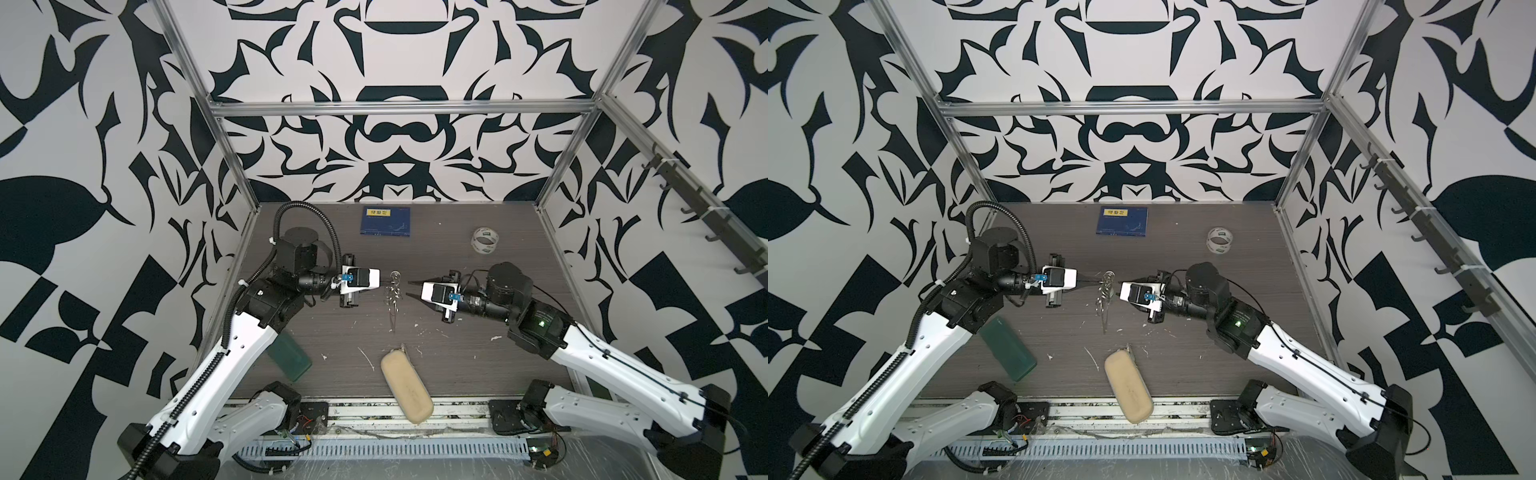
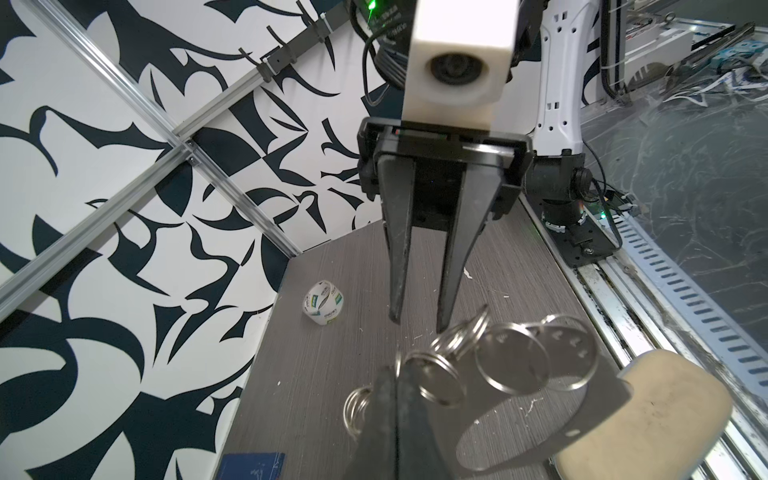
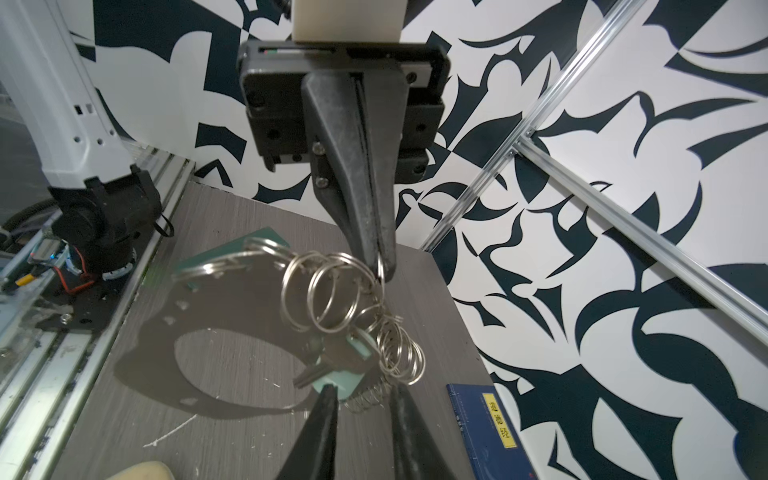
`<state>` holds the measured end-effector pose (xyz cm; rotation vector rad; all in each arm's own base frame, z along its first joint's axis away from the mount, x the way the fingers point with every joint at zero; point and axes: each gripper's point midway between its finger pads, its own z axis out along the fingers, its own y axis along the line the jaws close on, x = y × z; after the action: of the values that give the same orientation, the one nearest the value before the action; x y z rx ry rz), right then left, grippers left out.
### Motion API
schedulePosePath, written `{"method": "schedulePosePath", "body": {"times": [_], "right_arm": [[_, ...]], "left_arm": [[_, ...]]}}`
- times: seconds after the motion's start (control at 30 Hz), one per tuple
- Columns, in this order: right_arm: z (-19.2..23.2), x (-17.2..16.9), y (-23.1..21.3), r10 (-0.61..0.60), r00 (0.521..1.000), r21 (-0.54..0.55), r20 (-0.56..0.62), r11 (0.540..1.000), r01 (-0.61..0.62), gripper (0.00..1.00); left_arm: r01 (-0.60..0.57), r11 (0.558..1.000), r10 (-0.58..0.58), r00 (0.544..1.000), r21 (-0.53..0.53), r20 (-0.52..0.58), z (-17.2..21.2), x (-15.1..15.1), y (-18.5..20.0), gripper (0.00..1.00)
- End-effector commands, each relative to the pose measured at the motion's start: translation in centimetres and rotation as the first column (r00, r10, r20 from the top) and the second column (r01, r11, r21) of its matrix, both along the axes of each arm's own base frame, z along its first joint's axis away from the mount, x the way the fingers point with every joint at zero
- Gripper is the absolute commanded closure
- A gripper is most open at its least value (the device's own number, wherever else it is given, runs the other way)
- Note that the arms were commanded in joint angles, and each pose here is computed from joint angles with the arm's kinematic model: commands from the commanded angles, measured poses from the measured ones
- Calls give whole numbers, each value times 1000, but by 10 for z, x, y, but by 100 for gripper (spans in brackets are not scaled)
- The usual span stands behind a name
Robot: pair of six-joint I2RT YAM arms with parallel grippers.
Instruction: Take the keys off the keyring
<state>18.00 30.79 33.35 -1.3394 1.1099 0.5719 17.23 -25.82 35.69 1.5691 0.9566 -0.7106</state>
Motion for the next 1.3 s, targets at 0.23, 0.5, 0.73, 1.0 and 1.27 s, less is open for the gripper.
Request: {"method": "schedulePosePath", "body": {"times": [0.23,0.5,0.73,1.0,1.27], "right_arm": [[29,-4,6,31,1000,179,-5,983,-29,68],[33,-10,15,73,997,199,-15,978,-69,68],[31,-12,20,88,996,185,-15,979,-84,67],[39,-10,22,76,997,208,0,975,-74,70],[42,-7,21,58,998,211,8,976,-58,73]], "left_arm": [[73,997,-73,997,-33,14,10,-15,2,100],[66,997,-66,998,-29,1,8,-14,1,100],[56,998,-56,998,-28,0,8,-14,2,100],[48,999,-48,999,-24,-4,6,-15,3,100],[46,999,-46,999,-25,-4,6,-15,4,100]]}}
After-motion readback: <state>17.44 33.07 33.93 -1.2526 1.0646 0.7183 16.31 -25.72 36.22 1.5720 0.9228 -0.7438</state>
